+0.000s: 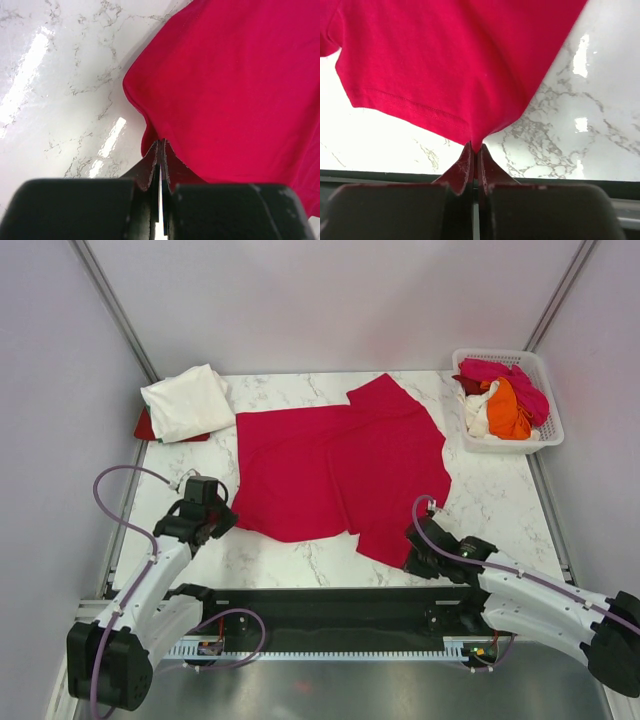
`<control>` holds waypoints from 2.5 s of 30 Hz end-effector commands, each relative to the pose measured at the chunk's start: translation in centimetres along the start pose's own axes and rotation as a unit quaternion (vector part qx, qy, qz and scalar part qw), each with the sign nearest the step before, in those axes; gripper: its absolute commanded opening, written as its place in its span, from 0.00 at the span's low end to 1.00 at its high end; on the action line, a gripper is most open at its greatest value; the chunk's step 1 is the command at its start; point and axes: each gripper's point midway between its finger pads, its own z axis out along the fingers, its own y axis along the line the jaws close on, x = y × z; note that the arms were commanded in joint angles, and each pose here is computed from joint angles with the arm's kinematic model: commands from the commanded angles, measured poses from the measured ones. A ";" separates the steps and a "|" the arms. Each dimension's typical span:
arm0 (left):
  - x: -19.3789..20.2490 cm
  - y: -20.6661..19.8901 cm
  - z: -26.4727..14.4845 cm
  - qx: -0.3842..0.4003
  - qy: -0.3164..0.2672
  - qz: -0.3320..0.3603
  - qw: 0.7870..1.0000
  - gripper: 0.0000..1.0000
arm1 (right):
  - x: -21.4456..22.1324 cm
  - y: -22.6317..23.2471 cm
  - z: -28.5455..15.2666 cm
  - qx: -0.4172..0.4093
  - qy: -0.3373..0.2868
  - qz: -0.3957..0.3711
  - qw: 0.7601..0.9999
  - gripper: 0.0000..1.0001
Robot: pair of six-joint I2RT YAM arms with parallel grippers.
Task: Fold and stack the t-shirts
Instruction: Fold the tshirt
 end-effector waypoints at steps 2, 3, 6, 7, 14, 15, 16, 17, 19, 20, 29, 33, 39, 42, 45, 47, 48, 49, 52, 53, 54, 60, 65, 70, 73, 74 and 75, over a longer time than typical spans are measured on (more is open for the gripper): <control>-1.4 -1.3 -1.1 0.035 -0.021 0.018 0.999 0.02 | -2.9 1.0 -2.3 0.005 -0.051 -0.011 0.999 0.00; -2.2 -2.0 -1.6 0.045 -0.032 0.016 0.998 0.02 | -3.5 0.5 -2.9 0.018 -0.063 -0.021 0.998 0.00; -4.1 -3.6 -3.5 0.079 -0.066 0.009 0.995 0.02 | -5.3 1.1 -5.6 0.015 -0.091 -0.024 0.995 0.00; -4.6 -4.0 -4.2 0.089 -0.076 0.007 0.993 0.02 | -5.6 1.3 -6.2 0.009 -0.096 -0.021 0.995 0.00; -1.0 -2.9 -8.4 0.096 0.004 -0.003 0.995 0.02 | -5.8 0.6 -9.4 -0.006 -0.102 0.003 0.995 0.00; -0.7 -2.6 -8.8 0.093 0.012 -0.004 0.996 0.02 | -5.8 0.1 -10.0 -0.010 -0.108 0.010 0.994 0.00; -0.5 -2.4 -9.2 0.090 0.014 -0.008 0.996 0.02 | -6.0 0.0 -10.6 -0.014 -0.114 0.021 0.993 0.00; -0.9 -2.3 -9.7 0.088 0.006 -0.010 0.996 0.02 | -6.5 -0.4 -11.1 -0.010 -0.128 0.031 0.991 0.00; -0.6 -1.7 -10.7 0.088 0.005 -0.011 0.996 0.02 | -6.8 -0.9 -12.3 -0.016 -0.141 0.041 0.989 0.00; -0.6 -1.7 -11.2 0.090 0.002 -0.010 0.996 0.02 | -6.8 -0.9 -12.6 -0.020 -0.143 0.041 0.989 0.00; 0.9 -0.2 -11.9 0.087 0.014 -0.004 0.996 0.02 | -5.9 1.2 -12.0 -0.065 -0.112 0.012 0.992 0.00; 1.2 -0.6 -11.0 0.080 0.038 0.014 0.996 0.02 | -7.0 2.7 -11.4 -0.047 -0.115 -0.029 0.992 0.00; 1.3 -3.7 -8.9 0.099 0.116 0.064 0.986 0.02 | -11.7 6.9 -11.9 -0.034 -0.174 -0.095 0.980 0.00; -0.8 -4.4 -7.9 0.075 0.101 0.088 0.988 0.02 | -14.9 8.9 -12.1 -0.012 -0.205 -0.128 0.970 0.00; -2.9 -5.4 -7.0 0.059 0.086 0.112 0.988 0.02 | -17.6 10.6 -10.7 0.001 -0.200 -0.165 0.966 0.00; -4.0 -5.9 -5.6 0.046 0.089 0.119 0.988 0.02 | -19.0 11.0 -8.8 0.013 -0.178 -0.195 0.964 0.00; -4.3 -6.0 -5.0 0.041 0.091 0.121 0.988 0.02 | -20.0 11.1 -8.1 0.005 -0.170 -0.190 0.967 0.00; -5.0 -6.3 -4.0 0.037 0.093 0.123 0.987 0.02 | -20.7 11.3 -7.6 0.003 -0.163 -0.195 0.967 0.00; -5.5 -6.0 -1.5 0.013 0.112 0.128 0.985 0.02 | -22.7 10.9 -5.1 0.019 -0.139 -0.207 0.968 0.00; -6.5 -6.2 -0.9 0.013 0.107 0.122 0.987 0.02 | -23.3 10.4 -3.9 0.031 -0.130 -0.206 0.969 0.00; -6.7 -6.1 -0.4 0.010 0.111 0.119 0.987 0.02 | -23.9 10.2 -3.4 0.039 -0.129 -0.210 0.968 0.00; -8.5 -5.9 2.7 -0.005 0.127 0.111 0.986 0.02 | -27.2 8.8 -1.0 0.082 -0.125 -0.205 0.967 0.00; -9.5 -5.7 3.9 -0.020 0.124 0.116 0.985 0.02 | -29.0 8.3 0.2 0.095 -0.123 -0.203 0.967 0.00; -9.2 -5.1 5.6 -0.037 0.141 0.124 0.982 0.02 | -30.6 7.8 1.0 0.108 -0.122 -0.201 0.966 0.00; -9.4 -4.7 6.3 -0.050 0.141 0.131 0.980 0.02 | -31.2 7.2 1.8 0.114 -0.116 -0.196 0.967 0.00; -9.8 -4.5 6.4 -0.059 0.136 0.135 0.980 0.02 | -31.3 6.9 2.3 0.118 -0.111 -0.195 0.967 0.00; -10.0 -4.3 6.5 -0.063 0.132 0.144 0.979 0.02 | -31.5 6.8 2.4 0.119 -0.111 -0.194 0.967 0.00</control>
